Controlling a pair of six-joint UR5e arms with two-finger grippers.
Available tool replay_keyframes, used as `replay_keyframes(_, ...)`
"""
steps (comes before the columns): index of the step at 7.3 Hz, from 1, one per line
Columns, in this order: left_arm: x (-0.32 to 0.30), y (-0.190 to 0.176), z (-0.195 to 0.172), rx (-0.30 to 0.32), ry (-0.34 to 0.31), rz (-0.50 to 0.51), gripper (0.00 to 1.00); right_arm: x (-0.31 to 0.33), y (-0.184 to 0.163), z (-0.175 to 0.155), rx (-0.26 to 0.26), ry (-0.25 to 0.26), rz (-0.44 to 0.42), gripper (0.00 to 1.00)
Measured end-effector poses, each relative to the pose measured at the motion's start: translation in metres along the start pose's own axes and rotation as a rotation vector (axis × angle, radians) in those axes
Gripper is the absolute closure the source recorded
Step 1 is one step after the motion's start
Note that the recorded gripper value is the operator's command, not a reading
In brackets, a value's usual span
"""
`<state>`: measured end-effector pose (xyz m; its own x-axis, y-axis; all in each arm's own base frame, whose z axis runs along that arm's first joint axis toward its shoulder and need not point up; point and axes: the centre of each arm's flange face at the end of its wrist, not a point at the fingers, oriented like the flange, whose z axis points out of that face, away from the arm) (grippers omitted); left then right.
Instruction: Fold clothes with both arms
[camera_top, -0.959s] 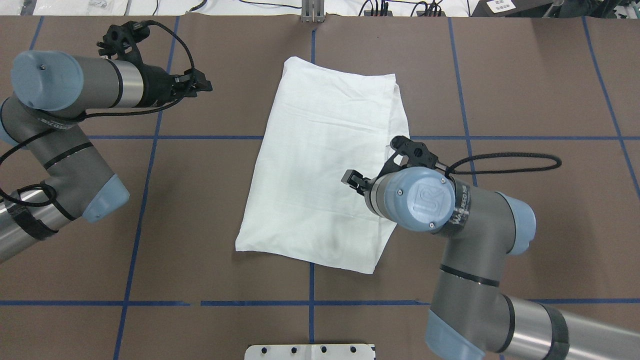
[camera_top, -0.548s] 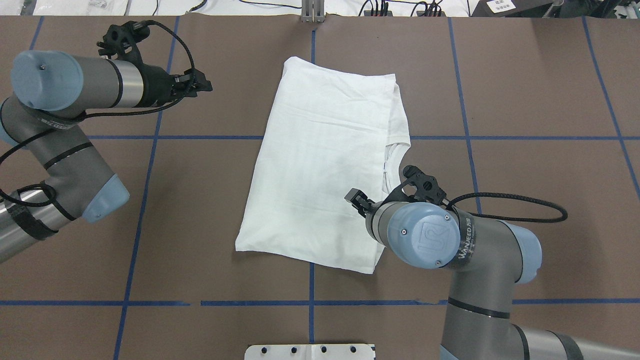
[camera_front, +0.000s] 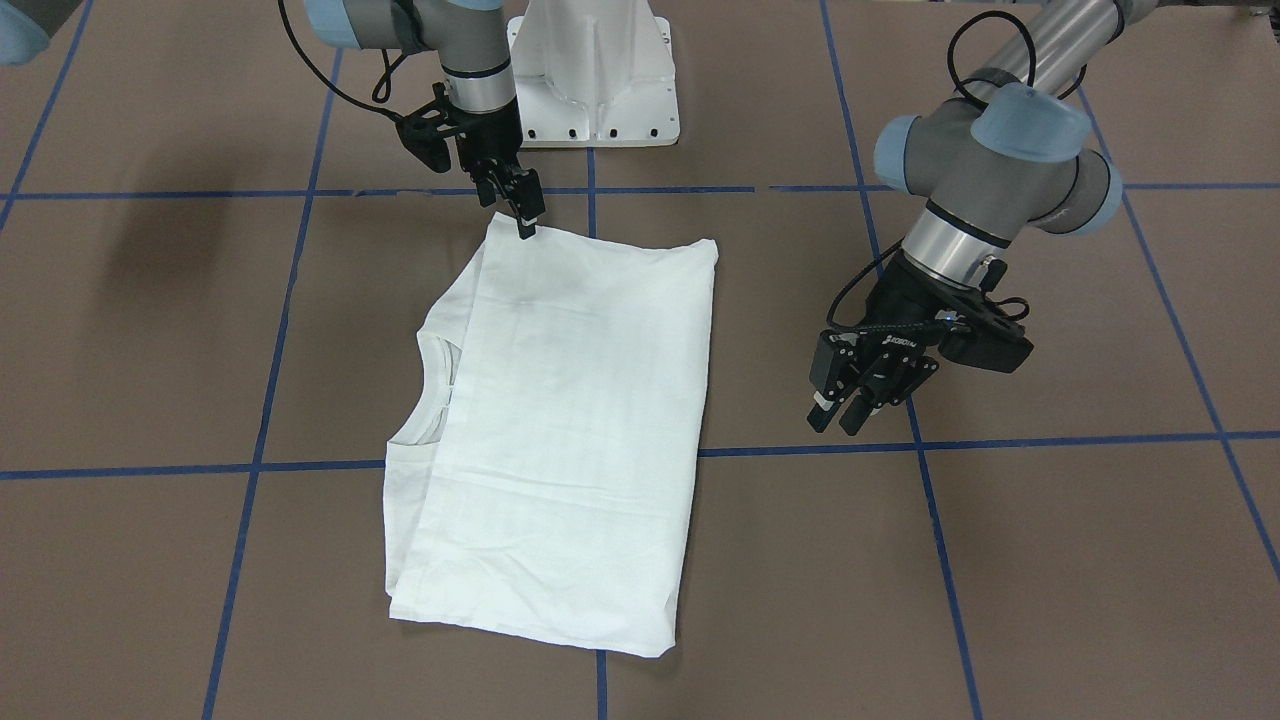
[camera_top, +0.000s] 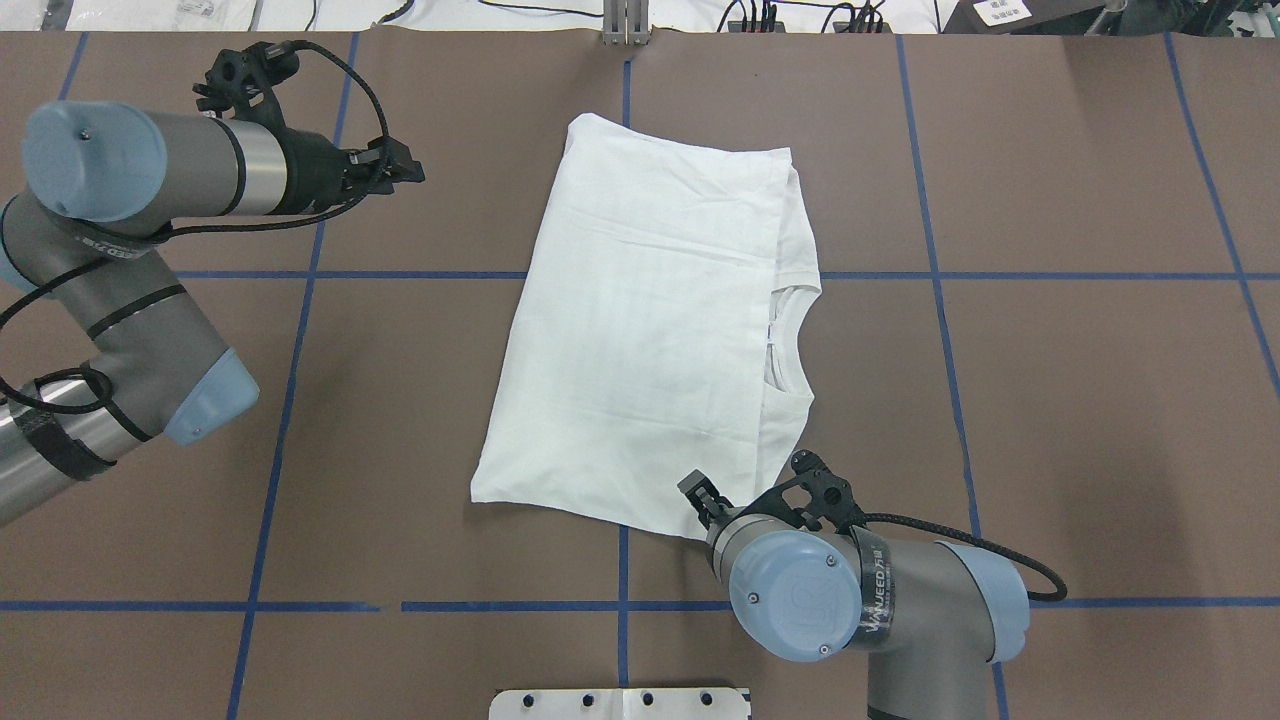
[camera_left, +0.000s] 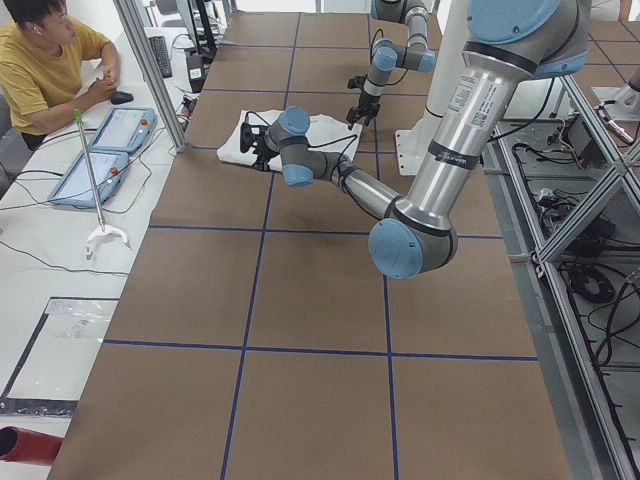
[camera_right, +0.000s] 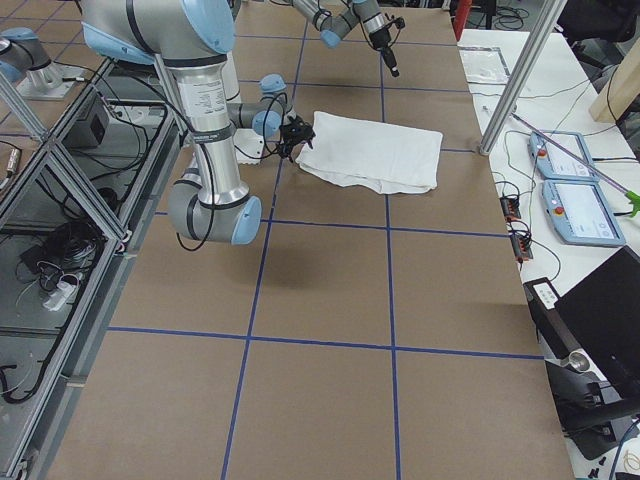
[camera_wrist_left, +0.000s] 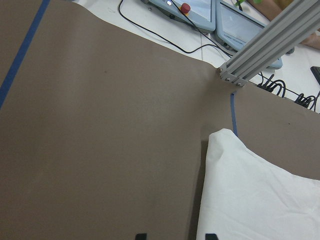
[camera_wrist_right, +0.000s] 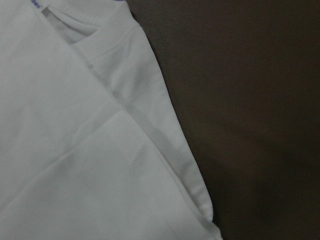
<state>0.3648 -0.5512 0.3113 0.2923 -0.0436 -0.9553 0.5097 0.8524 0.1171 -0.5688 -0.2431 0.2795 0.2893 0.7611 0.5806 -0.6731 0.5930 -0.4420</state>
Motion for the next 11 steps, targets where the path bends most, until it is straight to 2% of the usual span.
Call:
replay_keyframes(1, -0.002, 0.000, 0.000, -0.001, -0.004, -0.002, 0.51, 0.001, 0.001, 0.004, 0.004, 0.005, -0.001, 0.24)
replay_keyframes(2, -0.005, 0.001, 0.000, -0.001, -0.007, -0.003, 0.51, 0.001, 0.001, 0.006, 0.006, 0.006, 0.000, 0.42)
replay_keyframes(3, -0.007, 0.001, 0.000, -0.002, -0.009, -0.004, 0.51, 0.000, 0.000, 0.006, 0.008, 0.006, 0.002, 0.46)
replay_keyframes(6, -0.005, 0.001, -0.003, 0.000, -0.003, -0.003, 0.51, -0.010, -0.008, 0.005, 0.015, -0.006, 0.018, 0.41)
replay_keyframes(9, -0.005, 0.001, -0.004, 0.002, -0.005, -0.005, 0.51, -0.014, -0.007, 0.007, 0.019, -0.006, 0.021, 0.42)
replay_keyframes(10, -0.006, 0.001, -0.005, 0.001, -0.007, -0.005, 0.51, -0.014, -0.006, 0.009, 0.021, -0.004, 0.021, 0.55)
replay_keyframes(11, -0.008, 0.002, -0.006, 0.001, -0.009, -0.005, 0.51, -0.014, -0.006, 0.011, 0.023, -0.003, 0.022, 0.88)
